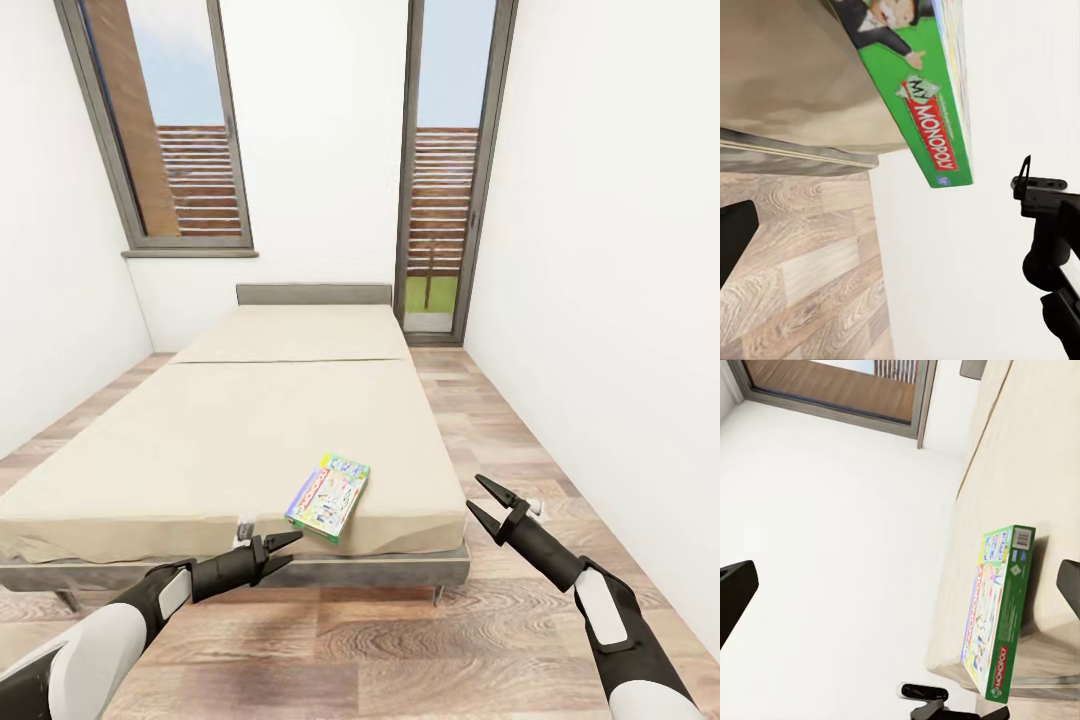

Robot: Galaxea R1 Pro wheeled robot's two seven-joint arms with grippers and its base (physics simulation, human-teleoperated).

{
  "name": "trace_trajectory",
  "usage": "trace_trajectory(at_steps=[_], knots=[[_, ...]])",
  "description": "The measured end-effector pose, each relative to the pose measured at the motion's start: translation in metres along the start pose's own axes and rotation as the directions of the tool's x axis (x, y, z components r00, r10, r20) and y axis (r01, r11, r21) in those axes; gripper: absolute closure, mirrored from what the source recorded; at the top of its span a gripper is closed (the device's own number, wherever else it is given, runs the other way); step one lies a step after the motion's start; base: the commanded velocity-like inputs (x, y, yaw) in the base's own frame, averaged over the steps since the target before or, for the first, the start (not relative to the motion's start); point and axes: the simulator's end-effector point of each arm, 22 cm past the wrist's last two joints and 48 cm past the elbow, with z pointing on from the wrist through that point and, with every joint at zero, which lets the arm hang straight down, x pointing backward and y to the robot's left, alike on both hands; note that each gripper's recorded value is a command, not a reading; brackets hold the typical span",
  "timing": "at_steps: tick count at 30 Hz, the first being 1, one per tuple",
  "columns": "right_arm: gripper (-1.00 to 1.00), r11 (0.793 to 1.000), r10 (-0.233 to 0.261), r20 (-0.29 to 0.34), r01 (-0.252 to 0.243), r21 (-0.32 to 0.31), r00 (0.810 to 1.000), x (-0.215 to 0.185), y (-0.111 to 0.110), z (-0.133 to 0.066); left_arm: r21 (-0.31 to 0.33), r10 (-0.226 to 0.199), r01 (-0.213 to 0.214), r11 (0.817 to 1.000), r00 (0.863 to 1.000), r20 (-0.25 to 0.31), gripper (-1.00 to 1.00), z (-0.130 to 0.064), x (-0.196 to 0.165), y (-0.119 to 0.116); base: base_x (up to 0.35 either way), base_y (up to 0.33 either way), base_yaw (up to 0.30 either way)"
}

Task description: Put all the toys in the child's room - the three board games (two on the bed and one on the table), the two jigsaw puzzles on the table, and the tennis ball on the table - inside the toy box on the table in the child's room.

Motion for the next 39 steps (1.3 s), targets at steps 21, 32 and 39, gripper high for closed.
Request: trace_trajectory(at_steps=[21, 32, 39], knots=[[-1.0, 1.0, 0.0, 0.0, 0.0, 0.0, 1.0, -0.0004, -0.0001, -0.0006, -0.001, 0.002, -0.002, 1.0, 1.0, 0.0, -1.0, 0.0004, 0.0002, 0.0002, 0.028, -0.004, 0.0], [-1.0, 1.0, -0.001, 0.001, 0.001, 0.001, 1.0, -0.0007, -0.0004, -0.0008, -0.004, 0.003, -0.003, 1.0, 1.0, -0.002, -1.0, 0.0005, 0.0006, 0.0006, 0.002, 0.0, 0.0], [-1.0, 1.0, -0.002, 0.001, 0.002, 0.002, 1.0, -0.0006, -0.0002, -0.0008, -0.003, 0.003, -0.003, 1.0, 1.0, -0.001, -1.0, 0.0004, 0.0005, 0.0004, 0.151, -0.033, 0.0]])
